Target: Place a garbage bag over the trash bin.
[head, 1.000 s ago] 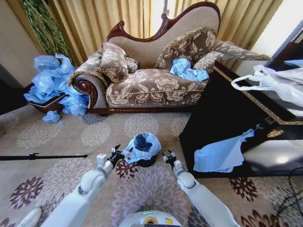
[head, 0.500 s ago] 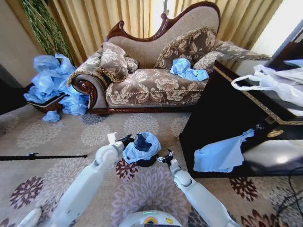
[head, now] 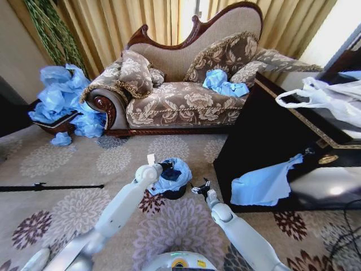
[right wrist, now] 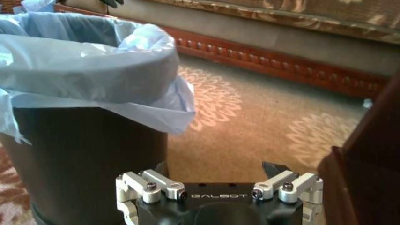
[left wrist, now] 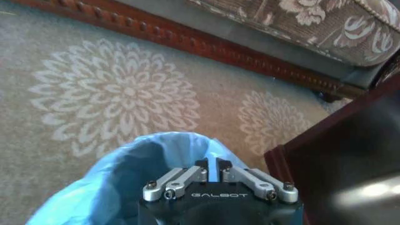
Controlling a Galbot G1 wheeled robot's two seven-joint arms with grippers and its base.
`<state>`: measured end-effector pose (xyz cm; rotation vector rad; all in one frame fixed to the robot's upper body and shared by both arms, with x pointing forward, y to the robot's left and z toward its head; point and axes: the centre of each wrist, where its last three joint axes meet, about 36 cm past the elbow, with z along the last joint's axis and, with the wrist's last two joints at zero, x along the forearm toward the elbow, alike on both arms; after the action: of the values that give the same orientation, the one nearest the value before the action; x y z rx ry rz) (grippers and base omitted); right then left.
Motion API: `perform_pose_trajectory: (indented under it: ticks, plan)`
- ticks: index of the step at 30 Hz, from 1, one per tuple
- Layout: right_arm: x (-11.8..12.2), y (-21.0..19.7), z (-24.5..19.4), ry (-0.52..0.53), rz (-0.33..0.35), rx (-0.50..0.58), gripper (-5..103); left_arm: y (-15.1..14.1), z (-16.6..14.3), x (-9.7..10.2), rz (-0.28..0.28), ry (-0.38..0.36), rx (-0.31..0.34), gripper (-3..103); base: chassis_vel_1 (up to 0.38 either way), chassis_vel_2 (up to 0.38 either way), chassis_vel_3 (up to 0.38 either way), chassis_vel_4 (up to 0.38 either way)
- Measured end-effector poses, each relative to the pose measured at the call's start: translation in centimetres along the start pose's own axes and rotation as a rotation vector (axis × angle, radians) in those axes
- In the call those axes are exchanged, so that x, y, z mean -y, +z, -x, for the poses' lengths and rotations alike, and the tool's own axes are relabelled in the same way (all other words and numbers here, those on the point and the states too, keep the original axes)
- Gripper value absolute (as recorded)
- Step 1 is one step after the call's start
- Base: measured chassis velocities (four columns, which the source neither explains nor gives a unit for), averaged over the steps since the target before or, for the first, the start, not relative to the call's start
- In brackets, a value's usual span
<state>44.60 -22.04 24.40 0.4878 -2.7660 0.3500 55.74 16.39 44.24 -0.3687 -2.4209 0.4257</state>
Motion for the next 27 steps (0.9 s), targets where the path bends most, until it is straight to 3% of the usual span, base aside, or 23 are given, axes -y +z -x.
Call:
perform_pose_trajectory:
  ticks: [5, 11, 15, 18, 27]
  plan:
    - [0.6, 0.0, -1.8, 0.023, 0.019, 0.018, 100, 0.4, 1.3, 1.2, 0.002, 0.003, -0.03, 1, 0.0, 0.0, 0.0, 0.0]
    - [0.3, -1.2, -2.9, 0.034, 0.061, 0.048, 100, 1.0, 2.7, 1.7, -0.009, -0.03, -0.05, 0, 0.0, 0.0, 0.0, 0.0]
    - [0.0, -2.4, -3.4, 0.039, 0.102, 0.06, 100, 1.3, 4.2, 2.0, -0.023, -0.131, -0.041, 0, 0.0, 0.0, 0.0, 0.0]
    - [0.1, -2.5, -3.4, 0.04, 0.105, 0.061, 100, 1.4, 4.7, 2.2, -0.034, -0.157, -0.039, 0, 0.0, 0.0, 0.0, 0.0]
    - [-0.2, -2.6, -3.4, 0.028, 0.11, 0.058, 100, 2.0, 7.7, 2.7, -0.087, -0.139, -0.08, 0, 0.0, 0.0, 0.0, 0.0]
